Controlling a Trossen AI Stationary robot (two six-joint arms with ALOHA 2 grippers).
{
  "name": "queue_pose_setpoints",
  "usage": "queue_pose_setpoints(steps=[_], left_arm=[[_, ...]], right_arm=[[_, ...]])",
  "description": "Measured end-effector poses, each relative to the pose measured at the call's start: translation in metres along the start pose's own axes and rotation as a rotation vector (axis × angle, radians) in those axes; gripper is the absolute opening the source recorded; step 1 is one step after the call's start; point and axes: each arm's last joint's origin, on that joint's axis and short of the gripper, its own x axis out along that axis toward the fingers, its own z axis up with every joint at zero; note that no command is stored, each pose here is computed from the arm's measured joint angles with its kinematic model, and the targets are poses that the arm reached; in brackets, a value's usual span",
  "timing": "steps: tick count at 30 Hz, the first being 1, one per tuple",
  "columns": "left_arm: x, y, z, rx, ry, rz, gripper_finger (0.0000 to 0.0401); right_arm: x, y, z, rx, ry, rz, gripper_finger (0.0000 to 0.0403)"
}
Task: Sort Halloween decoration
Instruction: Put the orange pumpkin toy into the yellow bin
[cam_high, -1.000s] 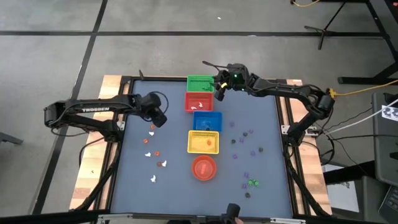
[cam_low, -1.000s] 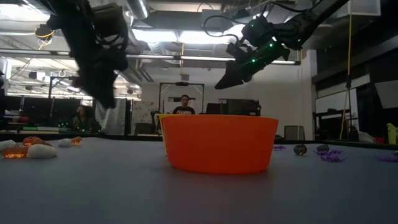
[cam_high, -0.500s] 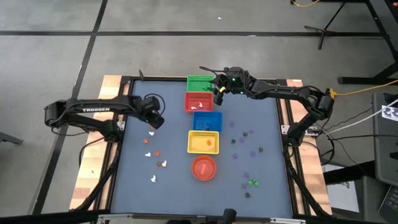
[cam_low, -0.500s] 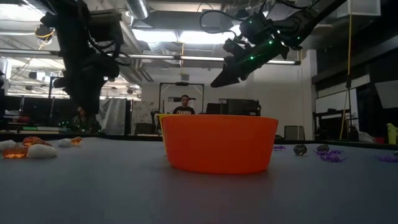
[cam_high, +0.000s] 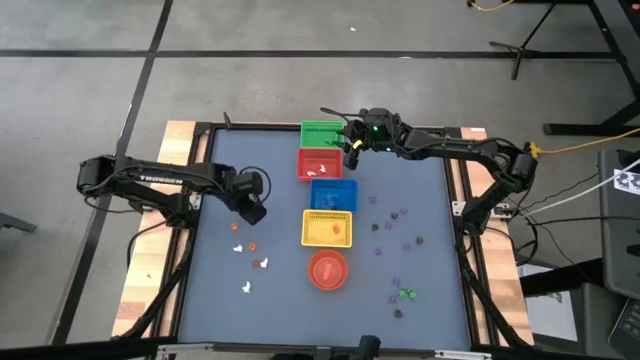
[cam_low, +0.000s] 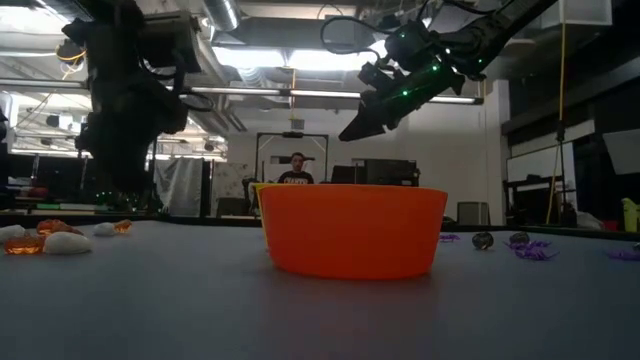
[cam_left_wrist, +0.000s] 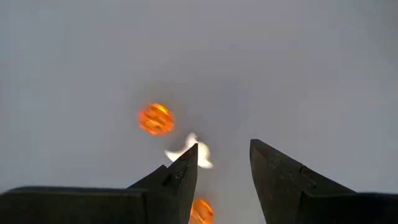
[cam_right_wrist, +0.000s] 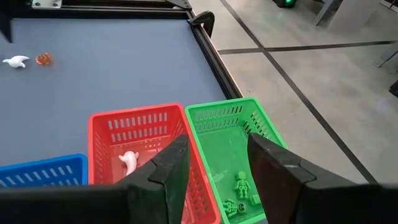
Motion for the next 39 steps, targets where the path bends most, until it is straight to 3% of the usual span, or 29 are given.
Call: queue_pose_setpoints(steps=[6,17,39], left_arm=[[0.000,-0.016,-0.016,0.045,0.027,-0.042,0.0131],[-0.003,-0.047,-0.044,0.247,-0.038,-0.125,0.0131],[-0.008,-0.065,-0.086,0.588,-0.096,-0.140,0.0131]], right_arm=[[0.000,0.000,-0.001,0.001,0.009,0.002,0.0160],[0.000,0.002,-0.007,0.007,0.068,0.018,0.0160],[0.000,0.002,-0.007,0.007,0.073,0.019,0.0160]])
